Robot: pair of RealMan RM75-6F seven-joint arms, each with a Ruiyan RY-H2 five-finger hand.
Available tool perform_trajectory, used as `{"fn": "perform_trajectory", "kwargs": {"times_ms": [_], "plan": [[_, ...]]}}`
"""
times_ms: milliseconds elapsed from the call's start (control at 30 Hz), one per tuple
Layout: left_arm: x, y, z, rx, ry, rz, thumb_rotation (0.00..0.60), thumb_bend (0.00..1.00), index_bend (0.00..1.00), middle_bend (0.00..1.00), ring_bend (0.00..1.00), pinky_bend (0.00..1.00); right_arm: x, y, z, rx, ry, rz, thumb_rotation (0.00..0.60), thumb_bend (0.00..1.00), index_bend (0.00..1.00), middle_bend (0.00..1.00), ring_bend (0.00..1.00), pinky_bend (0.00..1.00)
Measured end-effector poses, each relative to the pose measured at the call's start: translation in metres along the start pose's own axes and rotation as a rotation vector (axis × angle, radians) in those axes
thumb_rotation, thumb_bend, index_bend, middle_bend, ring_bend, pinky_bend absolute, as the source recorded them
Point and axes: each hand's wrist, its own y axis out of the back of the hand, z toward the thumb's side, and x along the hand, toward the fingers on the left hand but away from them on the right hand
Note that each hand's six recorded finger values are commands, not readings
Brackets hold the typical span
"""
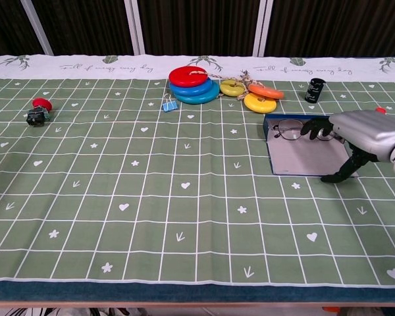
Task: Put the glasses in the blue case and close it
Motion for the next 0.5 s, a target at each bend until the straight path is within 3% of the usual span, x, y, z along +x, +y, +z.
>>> {"fn": "perform_trajectory", "kwargs": {"times_ms": [500], "plan": [[0.0,-0.0002,-0.0002,0.002,0.003,-0.003,0.6,0.24,0.12,0.0,0.0,0.0,0.0016,-0.0017,-0.0013,-0.004,-0.004,-0.007,0.6,0.23,0.28,0.29,0.26,0.24]]}}
